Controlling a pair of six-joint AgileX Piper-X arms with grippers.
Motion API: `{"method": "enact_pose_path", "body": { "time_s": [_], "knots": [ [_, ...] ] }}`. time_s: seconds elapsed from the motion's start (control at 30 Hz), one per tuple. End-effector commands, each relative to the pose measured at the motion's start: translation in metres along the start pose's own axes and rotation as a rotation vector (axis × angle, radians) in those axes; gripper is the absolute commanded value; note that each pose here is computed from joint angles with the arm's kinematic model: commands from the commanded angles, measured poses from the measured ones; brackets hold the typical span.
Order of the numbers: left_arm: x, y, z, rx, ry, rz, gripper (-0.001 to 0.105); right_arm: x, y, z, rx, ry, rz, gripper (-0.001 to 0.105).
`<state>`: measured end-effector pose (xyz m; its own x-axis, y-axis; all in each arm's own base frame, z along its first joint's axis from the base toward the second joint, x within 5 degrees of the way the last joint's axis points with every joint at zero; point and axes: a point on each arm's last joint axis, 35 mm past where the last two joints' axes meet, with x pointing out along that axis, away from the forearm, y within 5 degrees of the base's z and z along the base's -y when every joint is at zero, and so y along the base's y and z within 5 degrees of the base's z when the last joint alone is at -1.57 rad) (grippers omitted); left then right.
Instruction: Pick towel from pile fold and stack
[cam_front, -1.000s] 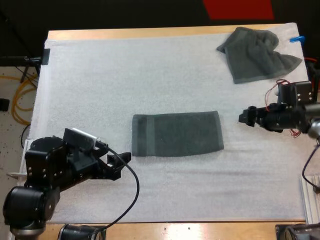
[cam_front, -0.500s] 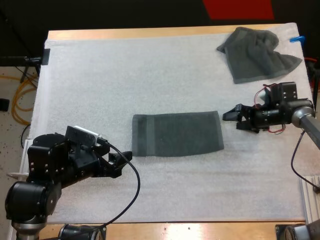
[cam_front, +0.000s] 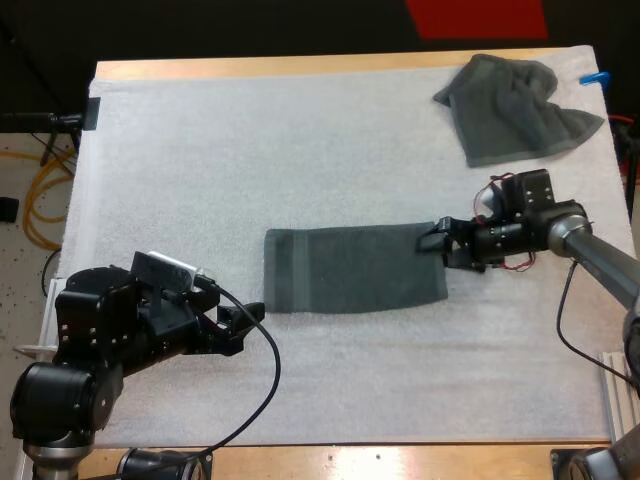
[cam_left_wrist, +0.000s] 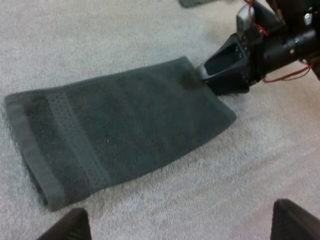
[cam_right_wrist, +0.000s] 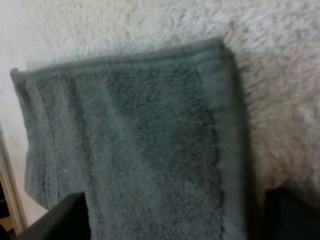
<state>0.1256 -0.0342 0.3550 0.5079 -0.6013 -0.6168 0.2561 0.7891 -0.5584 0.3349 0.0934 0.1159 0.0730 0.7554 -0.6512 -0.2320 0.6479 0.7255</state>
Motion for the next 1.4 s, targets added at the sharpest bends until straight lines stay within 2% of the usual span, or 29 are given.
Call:
{"method": "enact_pose_path", "body": {
  "time_s": [0.0,0.37,0.57,0.8,0.87,0.9,0.97,1.03,1.07,1.27,1.37],
  "knots": [
    [-0.001,-0.002,0.000,-0.001,0.004,-0.015,0.070,0.008,-0.001,-0.005,0.013,0.036,0.003,0.071],
    [-0.001,-0.002,0.000,-0.001,0.004,-0.015,0.070,0.013,0.005,-0.009,0.036,0.074,0.010,0.071],
    [-0.001,-0.002,0.000,-0.001,0.004,-0.015,0.070,0.022,0.013,-0.012,0.013,0.098,0.011,0.071],
    [-0.001,-0.002,0.000,-0.001,0.004,-0.015,0.070,0.026,0.015,-0.013,-0.007,0.098,-0.055,0.071],
    [-0.001,-0.002,0.000,-0.001,0.004,-0.015,0.070,0.026,0.015,-0.013,-0.003,0.102,-0.056,0.066],
    [-0.001,-0.002,0.000,-0.001,0.004,-0.015,0.070,0.026,0.015,-0.014,0.001,0.106,-0.057,0.060],
    [-0.001,-0.002,0.000,-0.001,0.004,-0.015,0.070,0.026,0.014,-0.014,0.001,0.106,-0.065,0.041],
    [-0.001,-0.002,0.000,-0.001,0.004,-0.015,0.070,0.026,0.014,-0.014,0.000,0.103,-0.081,0.009],
    [-0.001,-0.002,0.000,-0.001,0.004,-0.015,0.070,0.026,0.013,-0.014,0.000,0.102,-0.087,0.002],
    [-0.001,-0.002,0.000,-0.001,0.004,-0.015,0.070,0.021,0.017,-0.012,-0.039,0.086,-0.130,0.001],
    [-0.001,-0.002,0.000,-0.001,0.004,-0.015,0.070,0.011,0.022,-0.012,-0.090,0.070,-0.251,0.001]
  ]
}}
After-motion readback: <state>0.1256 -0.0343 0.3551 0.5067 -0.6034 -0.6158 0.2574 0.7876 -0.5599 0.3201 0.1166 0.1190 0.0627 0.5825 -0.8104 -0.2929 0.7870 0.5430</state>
